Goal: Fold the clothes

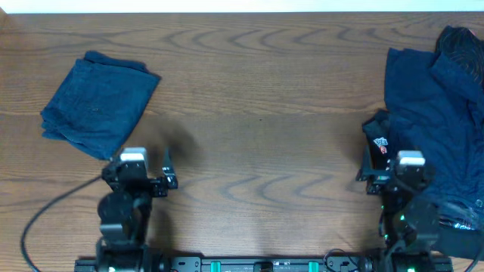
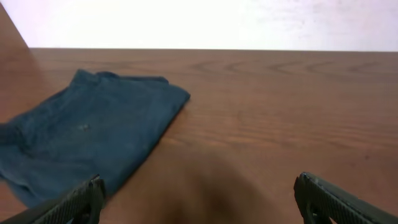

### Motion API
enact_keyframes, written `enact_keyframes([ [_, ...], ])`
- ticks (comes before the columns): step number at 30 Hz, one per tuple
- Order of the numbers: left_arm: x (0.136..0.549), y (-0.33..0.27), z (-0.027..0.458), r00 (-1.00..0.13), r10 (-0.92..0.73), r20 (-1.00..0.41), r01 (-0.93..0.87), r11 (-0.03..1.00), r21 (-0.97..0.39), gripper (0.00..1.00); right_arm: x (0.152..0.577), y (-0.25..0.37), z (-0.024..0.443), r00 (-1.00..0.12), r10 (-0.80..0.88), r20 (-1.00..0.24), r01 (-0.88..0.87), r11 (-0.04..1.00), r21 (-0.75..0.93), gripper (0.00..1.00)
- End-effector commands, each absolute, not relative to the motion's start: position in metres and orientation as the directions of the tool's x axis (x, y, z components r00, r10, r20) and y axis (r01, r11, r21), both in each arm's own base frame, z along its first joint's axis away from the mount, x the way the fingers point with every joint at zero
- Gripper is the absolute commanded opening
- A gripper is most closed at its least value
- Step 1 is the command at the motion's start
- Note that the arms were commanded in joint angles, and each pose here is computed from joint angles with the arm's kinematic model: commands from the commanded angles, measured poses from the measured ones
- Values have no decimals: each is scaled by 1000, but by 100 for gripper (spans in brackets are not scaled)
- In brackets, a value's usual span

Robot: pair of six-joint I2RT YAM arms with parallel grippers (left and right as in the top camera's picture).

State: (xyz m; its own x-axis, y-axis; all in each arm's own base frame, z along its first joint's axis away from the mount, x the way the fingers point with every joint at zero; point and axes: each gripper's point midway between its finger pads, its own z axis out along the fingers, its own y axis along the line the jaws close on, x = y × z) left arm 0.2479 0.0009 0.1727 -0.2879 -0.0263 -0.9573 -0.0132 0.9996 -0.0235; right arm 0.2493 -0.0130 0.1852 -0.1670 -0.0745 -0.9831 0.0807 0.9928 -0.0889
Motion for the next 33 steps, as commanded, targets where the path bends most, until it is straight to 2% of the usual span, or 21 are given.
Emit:
enact_keyframes([
  [1, 258, 3, 203, -328, -43, -944, -29, 999, -36, 98, 262, -24, 208, -222, -44, -974, 144, 987, -78, 99],
  [6, 274, 3, 215, -481, -46, -876, -35, 999, -34, 98, 292, -30, 205, -433, -46, -900, 151, 981, -122, 99],
  [11, 281, -7, 211, -657, -46, -753, 0, 998, -61, 98, 320, -29, 184, -679, -13, -734, 86, 992, -96, 99],
  [13, 281, -7, 205, -714, -46, -698, -4, 998, -62, 98, 331, -28, 177, -729, -1, -684, 72, 994, -78, 99],
  [17, 282, -7, 187, -780, -47, -624, -10, 998, -61, 98, 344, -43, 160, -784, 10, -620, 118, 984, -133, 99],
  [21, 284, -7, 178, -802, -47, -595, -13, 998, -61, 98, 339, -88, 133, -791, 201, -577, 372, 908, -194, 99],
  [25, 284, -7, 177, -802, -47, -595, -13, 998, -61, 98, 340, -98, 101, -826, 247, -507, 390, 900, -196, 87],
  [26, 284, -7, 177, -802, -47, -595, -13, 998, -61, 98, 341, -100, 93, -834, 252, -490, 390, 899, -201, 79],
  [28, 284, -7, 177, -803, -47, -595, -13, 998, -61, 98, 344, -101, 81, -846, 254, -469, 386, 898, -211, 72],
  [33, 284, -7, 177, -803, -47, -594, -13, 998, -61, 98, 353, -105, 59, -854, 255, -453, 388, 893, -229, 68],
])
